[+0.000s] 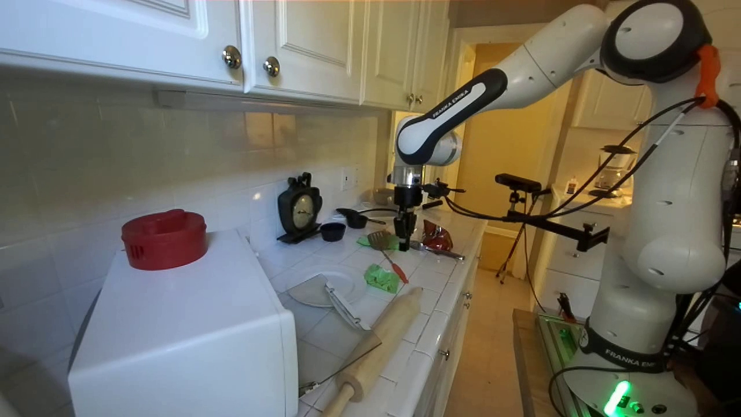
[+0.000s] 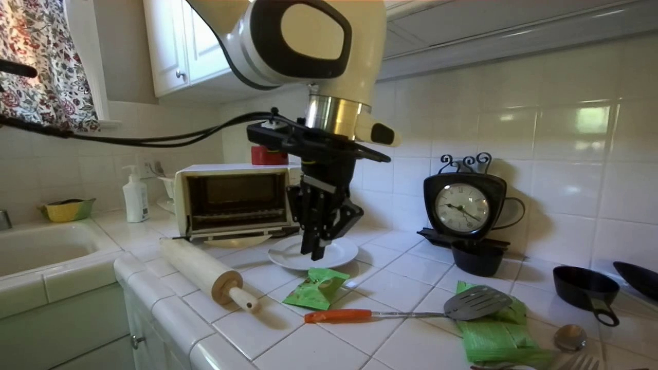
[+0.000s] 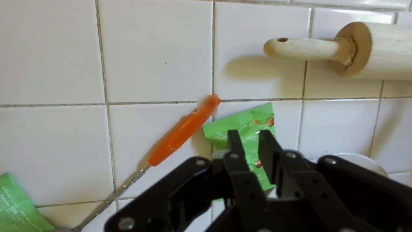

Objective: Move the green packet from the plate to the mini oven

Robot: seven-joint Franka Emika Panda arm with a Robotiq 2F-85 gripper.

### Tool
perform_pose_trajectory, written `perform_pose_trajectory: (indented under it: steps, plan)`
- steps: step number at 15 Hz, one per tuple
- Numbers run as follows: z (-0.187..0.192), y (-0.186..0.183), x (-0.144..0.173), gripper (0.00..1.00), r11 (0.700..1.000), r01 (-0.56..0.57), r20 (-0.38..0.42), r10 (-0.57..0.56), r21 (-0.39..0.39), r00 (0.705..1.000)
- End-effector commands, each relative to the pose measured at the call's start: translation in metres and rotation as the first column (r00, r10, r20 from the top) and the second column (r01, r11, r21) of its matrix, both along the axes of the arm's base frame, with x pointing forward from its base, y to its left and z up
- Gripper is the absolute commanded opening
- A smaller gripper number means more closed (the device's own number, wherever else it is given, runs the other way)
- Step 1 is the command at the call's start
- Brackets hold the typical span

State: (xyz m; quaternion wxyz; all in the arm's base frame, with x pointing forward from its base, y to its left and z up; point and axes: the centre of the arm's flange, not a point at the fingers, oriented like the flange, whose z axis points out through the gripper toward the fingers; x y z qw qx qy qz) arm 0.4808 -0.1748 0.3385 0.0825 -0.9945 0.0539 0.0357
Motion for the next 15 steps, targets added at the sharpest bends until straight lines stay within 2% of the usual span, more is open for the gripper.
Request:
perform_pose_trajectory:
  steps: [1,7,9,15]
  plan:
    - [-0.013,-0.025,0.028,0.54,0.994,-0.082,0.004,0.082,0.076,0.997]
    - [-0.037,-0.038,0.056,0.96,0.979,-0.174,0.052,0.169,0.110,0.984]
    - [-0.045,-0.036,0.068,1.00,0.970,-0.209,0.079,0.200,0.124,0.977]
    - [-0.062,-0.015,0.090,1.00,0.948,-0.284,0.123,0.267,0.144,0.956]
